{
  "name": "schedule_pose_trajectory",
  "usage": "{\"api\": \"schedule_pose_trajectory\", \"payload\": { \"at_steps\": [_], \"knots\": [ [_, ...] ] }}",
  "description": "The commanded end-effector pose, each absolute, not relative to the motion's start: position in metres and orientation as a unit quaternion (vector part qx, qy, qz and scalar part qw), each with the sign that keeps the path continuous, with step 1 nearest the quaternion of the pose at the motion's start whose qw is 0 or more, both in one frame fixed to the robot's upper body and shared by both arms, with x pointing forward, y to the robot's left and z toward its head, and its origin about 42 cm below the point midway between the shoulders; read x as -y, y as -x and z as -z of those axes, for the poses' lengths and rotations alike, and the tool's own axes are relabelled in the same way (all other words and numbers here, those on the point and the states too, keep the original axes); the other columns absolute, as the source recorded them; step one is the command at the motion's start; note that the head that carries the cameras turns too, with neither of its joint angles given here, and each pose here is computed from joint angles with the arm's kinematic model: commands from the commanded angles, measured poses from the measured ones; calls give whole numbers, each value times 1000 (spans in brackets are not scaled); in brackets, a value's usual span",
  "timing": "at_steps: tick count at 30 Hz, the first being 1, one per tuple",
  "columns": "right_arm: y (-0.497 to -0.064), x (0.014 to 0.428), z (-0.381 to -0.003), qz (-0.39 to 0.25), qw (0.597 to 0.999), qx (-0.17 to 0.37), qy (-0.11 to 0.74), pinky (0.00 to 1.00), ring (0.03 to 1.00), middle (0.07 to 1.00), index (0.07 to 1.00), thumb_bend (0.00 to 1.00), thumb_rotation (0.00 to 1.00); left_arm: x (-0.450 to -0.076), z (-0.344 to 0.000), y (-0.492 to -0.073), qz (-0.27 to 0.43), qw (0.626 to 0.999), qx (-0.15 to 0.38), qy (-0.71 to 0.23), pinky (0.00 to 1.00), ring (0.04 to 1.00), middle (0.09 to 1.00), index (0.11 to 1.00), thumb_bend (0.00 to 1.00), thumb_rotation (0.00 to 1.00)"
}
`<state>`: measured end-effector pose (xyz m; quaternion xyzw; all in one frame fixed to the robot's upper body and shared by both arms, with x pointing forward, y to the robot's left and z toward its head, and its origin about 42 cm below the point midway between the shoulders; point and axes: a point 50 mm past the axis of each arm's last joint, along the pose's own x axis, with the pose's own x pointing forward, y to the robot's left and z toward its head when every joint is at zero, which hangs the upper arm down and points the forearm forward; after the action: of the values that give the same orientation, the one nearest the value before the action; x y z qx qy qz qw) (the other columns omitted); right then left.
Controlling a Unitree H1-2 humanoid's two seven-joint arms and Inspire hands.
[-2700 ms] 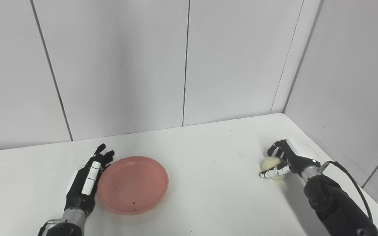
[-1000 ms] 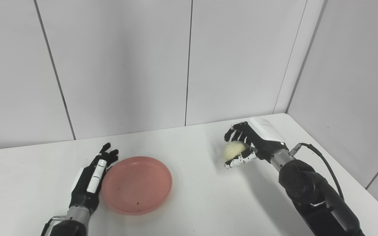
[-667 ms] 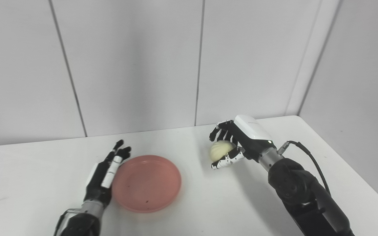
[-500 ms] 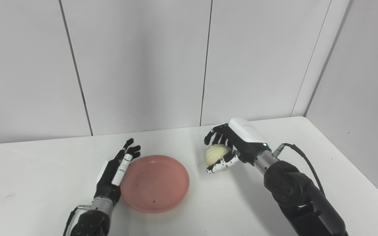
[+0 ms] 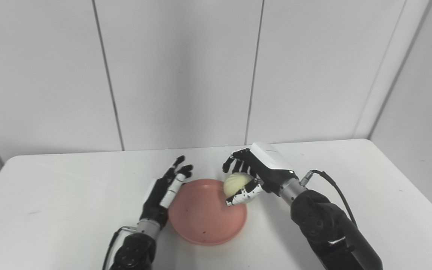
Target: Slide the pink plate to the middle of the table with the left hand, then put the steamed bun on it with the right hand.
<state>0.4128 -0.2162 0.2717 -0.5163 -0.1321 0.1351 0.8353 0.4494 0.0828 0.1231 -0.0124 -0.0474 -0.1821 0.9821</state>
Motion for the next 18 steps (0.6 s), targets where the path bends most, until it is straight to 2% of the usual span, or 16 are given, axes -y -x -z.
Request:
{"api": "schedule_pose_trajectory", "payload": {
  "at_steps": [1,11,16,18],
  "knots": [
    [-420,208,-297,-131,825,184,518,283,351,425,522,523,0,-79,-90,-428,180,983,13,23,773,856,845,888,725,793],
    [-432,192,-286,-153,826,179,513,347,432,494,479,527,0,-74,-90,-427,182,983,15,14,764,852,835,887,808,826],
    [-436,187,-279,-160,826,172,513,261,335,428,515,524,0,-73,-91,-425,183,983,17,13,768,853,835,888,819,827],
    [-440,185,-273,-163,825,166,515,253,328,423,518,524,0,-73,-91,-425,184,983,19,12,762,851,834,887,811,828]
  ]
}}
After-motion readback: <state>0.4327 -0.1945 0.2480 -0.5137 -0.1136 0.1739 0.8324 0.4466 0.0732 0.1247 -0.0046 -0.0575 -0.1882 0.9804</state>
